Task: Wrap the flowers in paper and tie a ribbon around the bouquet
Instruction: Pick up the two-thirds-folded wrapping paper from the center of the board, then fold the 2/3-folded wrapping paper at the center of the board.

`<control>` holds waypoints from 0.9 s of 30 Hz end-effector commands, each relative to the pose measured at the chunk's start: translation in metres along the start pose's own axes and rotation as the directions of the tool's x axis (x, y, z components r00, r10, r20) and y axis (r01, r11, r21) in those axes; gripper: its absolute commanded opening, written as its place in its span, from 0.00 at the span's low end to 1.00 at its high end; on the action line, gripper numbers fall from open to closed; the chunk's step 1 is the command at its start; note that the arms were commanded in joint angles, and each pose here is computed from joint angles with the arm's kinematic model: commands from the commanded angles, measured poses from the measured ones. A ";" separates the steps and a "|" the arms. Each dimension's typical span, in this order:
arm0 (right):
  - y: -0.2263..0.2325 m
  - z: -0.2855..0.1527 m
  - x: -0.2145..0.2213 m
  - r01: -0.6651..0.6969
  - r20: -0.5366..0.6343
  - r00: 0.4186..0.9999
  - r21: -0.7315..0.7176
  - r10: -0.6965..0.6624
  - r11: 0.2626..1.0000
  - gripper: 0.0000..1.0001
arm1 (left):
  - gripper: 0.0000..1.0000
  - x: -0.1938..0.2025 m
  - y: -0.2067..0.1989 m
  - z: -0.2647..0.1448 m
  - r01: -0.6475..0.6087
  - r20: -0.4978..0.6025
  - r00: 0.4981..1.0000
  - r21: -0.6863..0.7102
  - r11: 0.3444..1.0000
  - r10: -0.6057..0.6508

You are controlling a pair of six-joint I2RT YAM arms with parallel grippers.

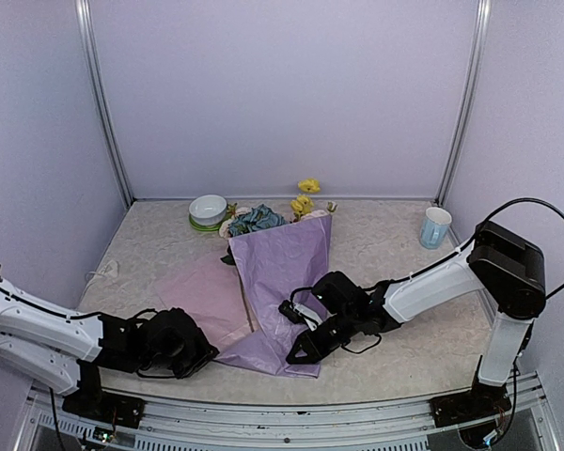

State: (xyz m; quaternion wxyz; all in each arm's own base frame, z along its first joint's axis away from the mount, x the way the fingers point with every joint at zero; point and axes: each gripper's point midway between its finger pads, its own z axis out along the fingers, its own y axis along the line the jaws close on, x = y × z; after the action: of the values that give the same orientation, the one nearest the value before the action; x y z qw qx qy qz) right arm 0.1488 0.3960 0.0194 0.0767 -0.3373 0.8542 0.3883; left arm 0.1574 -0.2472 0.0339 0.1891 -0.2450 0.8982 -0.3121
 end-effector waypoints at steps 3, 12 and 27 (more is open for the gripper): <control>-0.017 0.008 0.037 -0.058 -0.106 0.992 0.060 0.065 0.996 0.07 | 0.00 -0.005 -0.019 0.000 -0.100 0.051 0.994 -0.022 0.995 0.101; -0.019 0.013 0.038 -0.090 -0.109 0.990 0.040 0.094 0.995 0.06 | 0.00 -0.001 -0.090 -0.018 -0.339 0.159 0.925 -0.067 0.938 0.345; -0.003 0.008 0.019 -0.139 -0.034 0.990 -0.106 0.136 0.985 0.06 | 0.00 0.045 -0.186 0.015 -0.719 0.110 0.693 0.046 0.693 0.712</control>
State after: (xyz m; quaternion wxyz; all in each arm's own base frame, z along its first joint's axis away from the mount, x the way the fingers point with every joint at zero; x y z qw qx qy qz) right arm 0.1441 0.3986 0.0196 0.0534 -0.3053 0.8466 0.4327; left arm 0.1832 -0.3773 0.1310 0.3431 0.0443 0.9100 -0.2285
